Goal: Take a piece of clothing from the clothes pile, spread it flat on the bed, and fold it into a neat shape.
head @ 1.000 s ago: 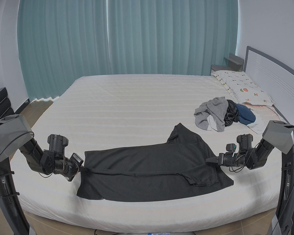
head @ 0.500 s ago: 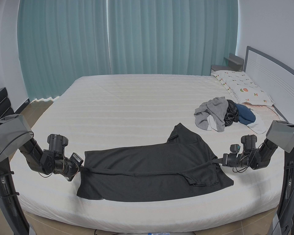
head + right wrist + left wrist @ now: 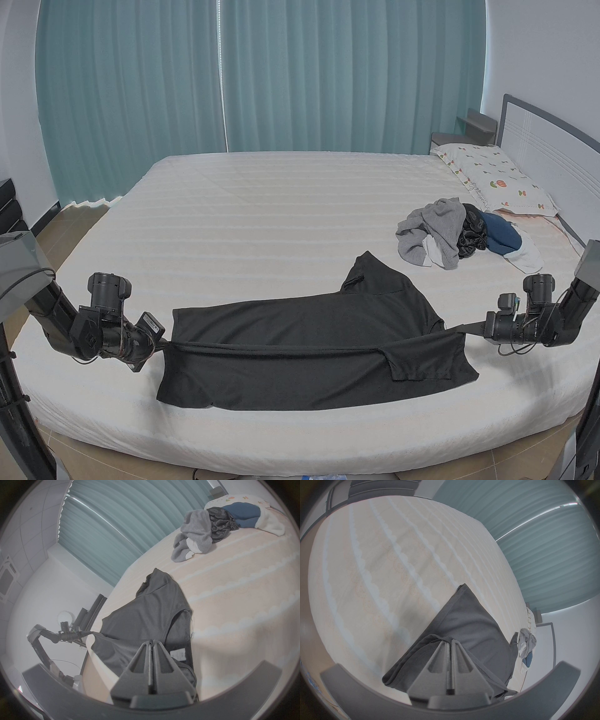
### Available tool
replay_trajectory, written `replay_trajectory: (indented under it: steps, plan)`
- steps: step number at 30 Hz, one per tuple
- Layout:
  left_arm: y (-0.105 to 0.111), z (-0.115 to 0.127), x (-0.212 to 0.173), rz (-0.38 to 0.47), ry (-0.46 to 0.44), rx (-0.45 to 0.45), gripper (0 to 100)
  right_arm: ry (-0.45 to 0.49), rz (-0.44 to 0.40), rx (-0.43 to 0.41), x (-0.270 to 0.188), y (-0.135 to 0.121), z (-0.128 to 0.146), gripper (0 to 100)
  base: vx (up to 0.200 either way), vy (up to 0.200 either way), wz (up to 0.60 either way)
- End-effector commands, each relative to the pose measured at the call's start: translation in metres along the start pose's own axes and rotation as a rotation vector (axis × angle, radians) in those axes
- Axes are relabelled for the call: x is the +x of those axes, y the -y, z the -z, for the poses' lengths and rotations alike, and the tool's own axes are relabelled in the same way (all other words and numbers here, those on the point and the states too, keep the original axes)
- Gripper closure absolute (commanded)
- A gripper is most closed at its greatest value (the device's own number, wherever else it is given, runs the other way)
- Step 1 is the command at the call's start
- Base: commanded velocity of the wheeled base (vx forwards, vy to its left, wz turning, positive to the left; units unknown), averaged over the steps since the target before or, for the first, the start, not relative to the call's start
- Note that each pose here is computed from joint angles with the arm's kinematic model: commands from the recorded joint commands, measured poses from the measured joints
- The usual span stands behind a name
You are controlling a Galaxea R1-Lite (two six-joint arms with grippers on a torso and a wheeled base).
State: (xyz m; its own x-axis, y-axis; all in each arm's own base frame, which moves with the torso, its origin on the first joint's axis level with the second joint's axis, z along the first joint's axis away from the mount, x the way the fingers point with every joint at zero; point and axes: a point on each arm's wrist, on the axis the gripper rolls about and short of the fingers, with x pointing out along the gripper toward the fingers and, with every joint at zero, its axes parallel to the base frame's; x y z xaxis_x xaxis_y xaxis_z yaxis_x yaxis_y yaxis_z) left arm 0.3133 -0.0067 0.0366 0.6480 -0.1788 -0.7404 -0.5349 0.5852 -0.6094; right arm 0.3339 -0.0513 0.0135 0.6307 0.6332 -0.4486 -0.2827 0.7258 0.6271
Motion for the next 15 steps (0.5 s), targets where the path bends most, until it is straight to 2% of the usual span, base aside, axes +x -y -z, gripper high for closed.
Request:
replay_trajectory:
  steps: [1,15]
  plan:
    - [0.002,0.004,-0.022,0.027,0.018,0.025,100,0.037,0.004,-0.020,-0.028,-0.013,0.000,100,0.000,0.000,0.00]
    - [-0.004,0.018,-0.072,0.062,0.047,0.084,100,0.038,-0.048,-0.089,-0.059,-0.047,0.019,100,0.000,0.000,0.00]
